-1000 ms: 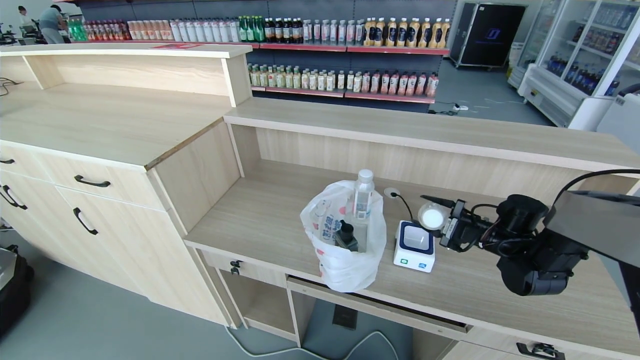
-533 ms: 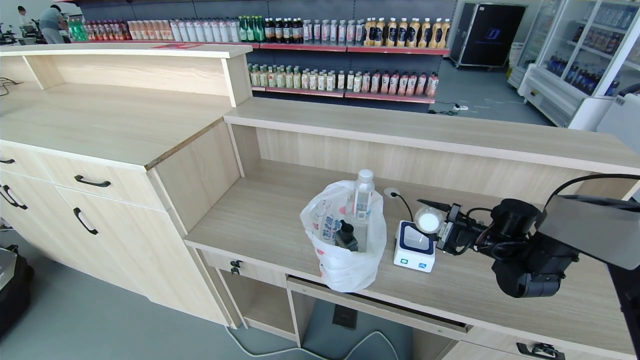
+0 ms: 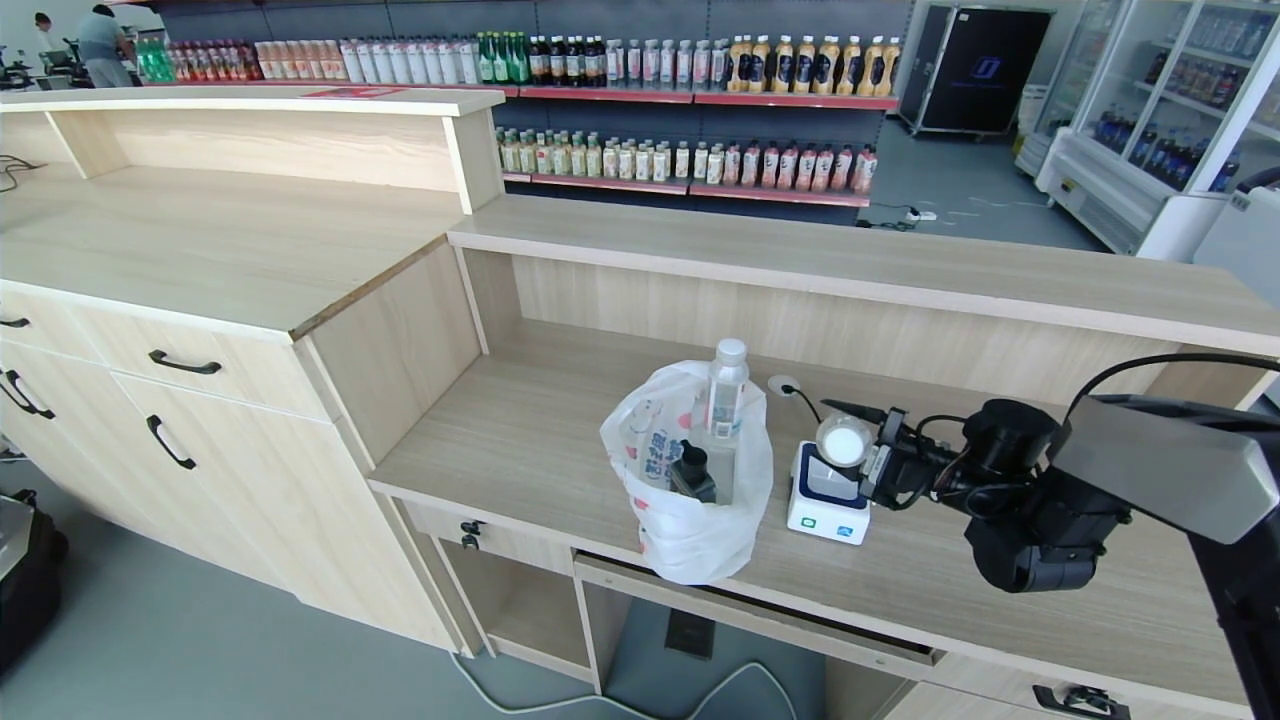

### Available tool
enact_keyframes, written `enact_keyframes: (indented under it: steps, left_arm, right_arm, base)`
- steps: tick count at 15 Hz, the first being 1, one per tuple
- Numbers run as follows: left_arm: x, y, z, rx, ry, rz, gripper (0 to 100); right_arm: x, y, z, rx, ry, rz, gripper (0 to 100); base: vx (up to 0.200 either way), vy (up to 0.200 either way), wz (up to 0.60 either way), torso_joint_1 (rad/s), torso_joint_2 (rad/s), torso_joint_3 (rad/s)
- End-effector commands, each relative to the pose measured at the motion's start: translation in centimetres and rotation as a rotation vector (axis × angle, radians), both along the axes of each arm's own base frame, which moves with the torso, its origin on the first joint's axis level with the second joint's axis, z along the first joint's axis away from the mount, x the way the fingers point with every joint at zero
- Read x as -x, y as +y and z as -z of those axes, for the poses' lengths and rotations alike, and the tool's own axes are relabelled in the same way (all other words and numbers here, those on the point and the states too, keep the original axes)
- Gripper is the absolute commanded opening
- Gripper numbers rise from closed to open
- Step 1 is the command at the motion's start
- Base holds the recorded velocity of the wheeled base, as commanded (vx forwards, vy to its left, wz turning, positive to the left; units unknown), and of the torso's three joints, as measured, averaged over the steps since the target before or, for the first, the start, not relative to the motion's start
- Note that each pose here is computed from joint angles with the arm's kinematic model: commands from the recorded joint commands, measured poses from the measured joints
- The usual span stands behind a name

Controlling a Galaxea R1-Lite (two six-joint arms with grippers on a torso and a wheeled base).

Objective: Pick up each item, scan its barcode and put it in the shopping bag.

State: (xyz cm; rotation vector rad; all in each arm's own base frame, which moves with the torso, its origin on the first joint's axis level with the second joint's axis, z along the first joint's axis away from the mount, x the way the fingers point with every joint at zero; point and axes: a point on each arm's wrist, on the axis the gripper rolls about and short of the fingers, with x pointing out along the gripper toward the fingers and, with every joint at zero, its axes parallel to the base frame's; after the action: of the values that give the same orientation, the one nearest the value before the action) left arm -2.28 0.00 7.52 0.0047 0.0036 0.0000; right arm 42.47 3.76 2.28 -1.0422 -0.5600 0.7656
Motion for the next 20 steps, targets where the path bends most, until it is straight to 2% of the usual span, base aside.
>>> enact_keyframes:
  steps: [1,16,18,20]
  left_arm:
    - [0.0,0.0,0.0,0.000,-0.001,0.000,100]
    - [0.0,0.0,0.0,0.000,-0.001,0.000,100]
    - [0.0,0.0,0.0,0.000,-0.001,0.000,100]
    - [0.0,0.0,0.0,0.000,-0.001,0.000,100]
  right_arm:
    - [-0.4,0.4,0.2,-0.007,-0.006,-0.009,0]
    - [-0.8,0.9,0.8,-0.031,0.020,-0.023,0]
    - [-1.4,1.1,-0.1,-0.066,0.015,-0.030,0]
    - [-1.3,0.8,-2.9,-0.122,0.015,-0.032,0]
  base:
    - [0.000,0.000,0.00,0.000,0.00,0.000]
    - [0.000,0.000,0.00,0.000,0.00,0.000]
    - [0.000,0.000,0.00,0.000,0.00,0.000]
    - [0.000,0.000,0.00,0.000,0.00,0.000]
